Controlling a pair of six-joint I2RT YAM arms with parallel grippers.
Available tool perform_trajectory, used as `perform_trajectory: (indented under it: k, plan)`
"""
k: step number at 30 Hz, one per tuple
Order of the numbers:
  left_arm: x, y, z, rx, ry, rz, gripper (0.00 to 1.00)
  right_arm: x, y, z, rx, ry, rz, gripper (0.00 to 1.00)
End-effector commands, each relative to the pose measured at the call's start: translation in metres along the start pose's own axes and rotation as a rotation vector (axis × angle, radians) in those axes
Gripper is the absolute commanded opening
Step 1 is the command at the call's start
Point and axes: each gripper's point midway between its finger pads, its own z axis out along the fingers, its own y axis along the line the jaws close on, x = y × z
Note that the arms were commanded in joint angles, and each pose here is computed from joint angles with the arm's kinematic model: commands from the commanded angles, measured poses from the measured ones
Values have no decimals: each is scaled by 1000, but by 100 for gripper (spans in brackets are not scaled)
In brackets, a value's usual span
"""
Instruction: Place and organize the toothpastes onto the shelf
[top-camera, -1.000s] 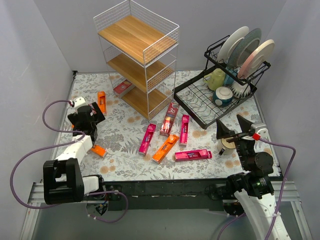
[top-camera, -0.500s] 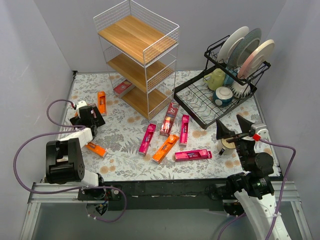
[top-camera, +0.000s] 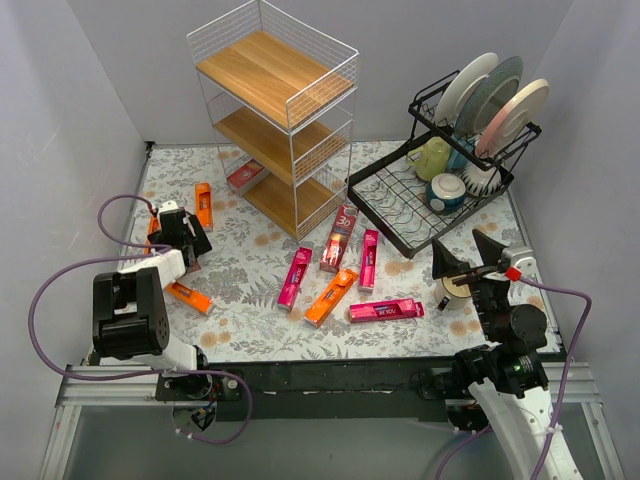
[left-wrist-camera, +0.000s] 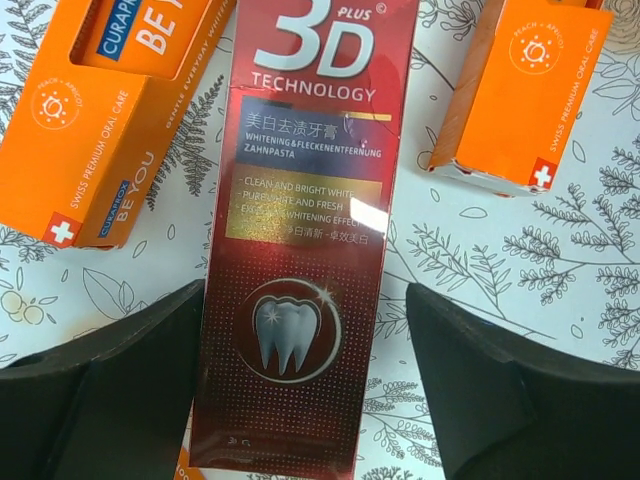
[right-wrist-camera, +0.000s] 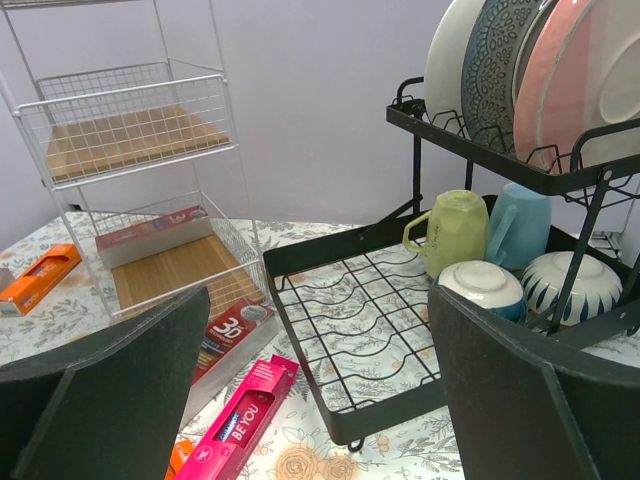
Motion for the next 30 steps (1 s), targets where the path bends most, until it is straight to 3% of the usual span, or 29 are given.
perform_trajectory:
  k: [1,8,16,21,30]
  plan:
    - [-8,-6,1,17,6,-4,74,-16,2,3,-4,-53,9,99]
    - [4,-4,7,-4,65,-4,62,-14,2,4,-6,-45,9,99]
    - [16,-6,11,-10,128,-2,57,-15,3,3,-7,-50,11,99]
    - [3,-8,1,1,93,-15,45,-18,2,2,-4,-56,8,99]
    - [-51,-9,-34,20,-48,-46,40,-19,2,2,-6,-57,3,99]
